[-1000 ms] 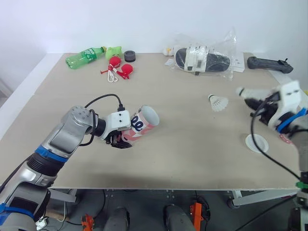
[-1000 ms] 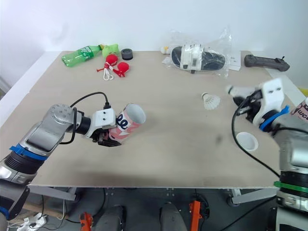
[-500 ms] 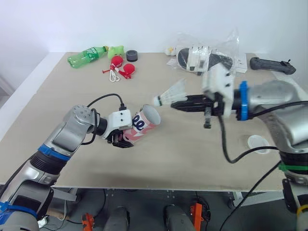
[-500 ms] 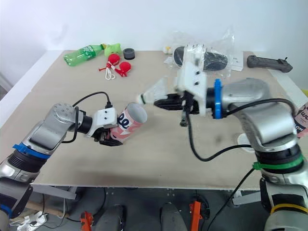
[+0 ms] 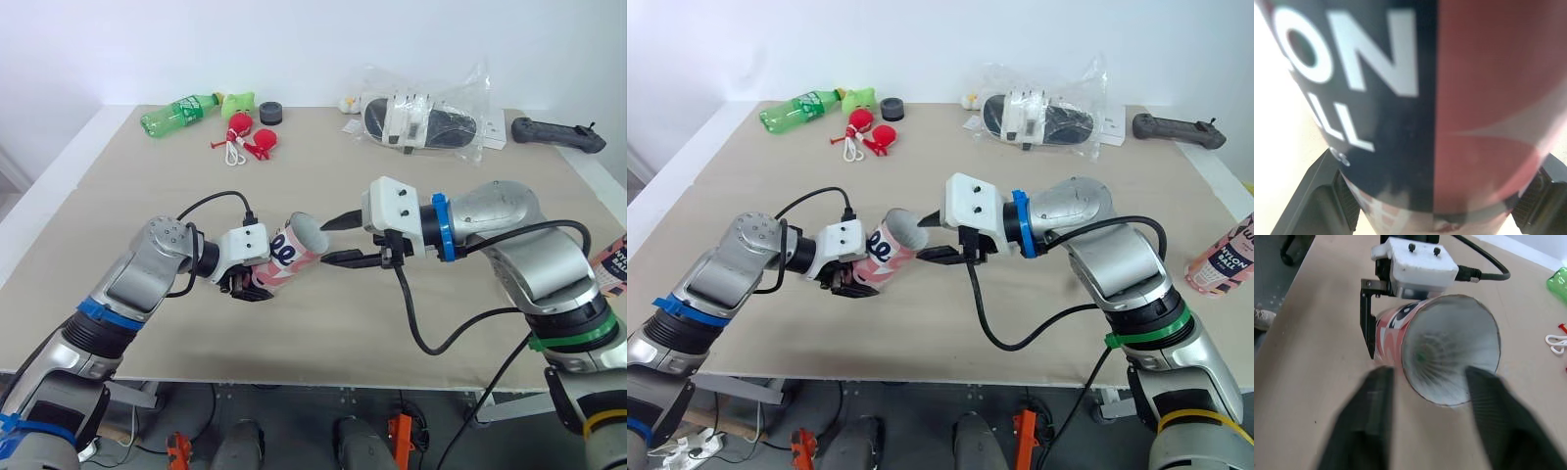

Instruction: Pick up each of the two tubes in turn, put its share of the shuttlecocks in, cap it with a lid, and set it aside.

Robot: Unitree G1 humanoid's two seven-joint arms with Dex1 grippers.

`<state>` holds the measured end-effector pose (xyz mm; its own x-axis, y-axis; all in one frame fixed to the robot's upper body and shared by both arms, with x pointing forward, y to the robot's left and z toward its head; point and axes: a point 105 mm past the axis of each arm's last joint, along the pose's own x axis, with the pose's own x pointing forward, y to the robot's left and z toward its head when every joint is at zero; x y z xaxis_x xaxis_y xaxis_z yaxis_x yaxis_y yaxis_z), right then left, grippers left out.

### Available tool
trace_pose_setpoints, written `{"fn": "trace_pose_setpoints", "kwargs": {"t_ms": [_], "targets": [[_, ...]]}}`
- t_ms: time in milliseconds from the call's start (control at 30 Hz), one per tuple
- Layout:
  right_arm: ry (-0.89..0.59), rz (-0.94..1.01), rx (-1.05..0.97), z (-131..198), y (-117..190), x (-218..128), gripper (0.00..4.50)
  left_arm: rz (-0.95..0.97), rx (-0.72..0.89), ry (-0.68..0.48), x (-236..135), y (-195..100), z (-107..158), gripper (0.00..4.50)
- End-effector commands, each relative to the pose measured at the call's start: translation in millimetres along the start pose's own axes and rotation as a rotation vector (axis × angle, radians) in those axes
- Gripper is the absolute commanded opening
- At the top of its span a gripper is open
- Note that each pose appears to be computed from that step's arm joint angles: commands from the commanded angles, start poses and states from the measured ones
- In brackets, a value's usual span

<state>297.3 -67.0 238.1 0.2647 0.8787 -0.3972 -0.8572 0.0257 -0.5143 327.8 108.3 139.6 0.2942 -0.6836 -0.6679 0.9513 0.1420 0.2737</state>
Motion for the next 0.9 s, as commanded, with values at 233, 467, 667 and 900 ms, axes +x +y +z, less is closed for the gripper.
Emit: {"fn": "trace_pose_setpoints", "kwargs": {"t_ms": [233, 467, 667, 900], "targets": [[0.124, -0.482, 0.196, -45, -43, -67, 4.48, -0.054, -0.014, 0.010, 12, -11, -5, 3.13], [0.347, -0.994, 0.512, -136, -60, -109, 4.48, -0.055, -0.018, 0.009, 12, -12, -7, 3.13], [0.372, -1.096, 0.651, -172, -55, -95, 4.48, -0.053, -0.016, 0.008, 12, -12, -6, 3.13], [0.389, -1.220, 0.699, -195, -67, -90, 4.48, -0.048, -0.019, 0.017, 9, -13, -8, 3.13]]}}
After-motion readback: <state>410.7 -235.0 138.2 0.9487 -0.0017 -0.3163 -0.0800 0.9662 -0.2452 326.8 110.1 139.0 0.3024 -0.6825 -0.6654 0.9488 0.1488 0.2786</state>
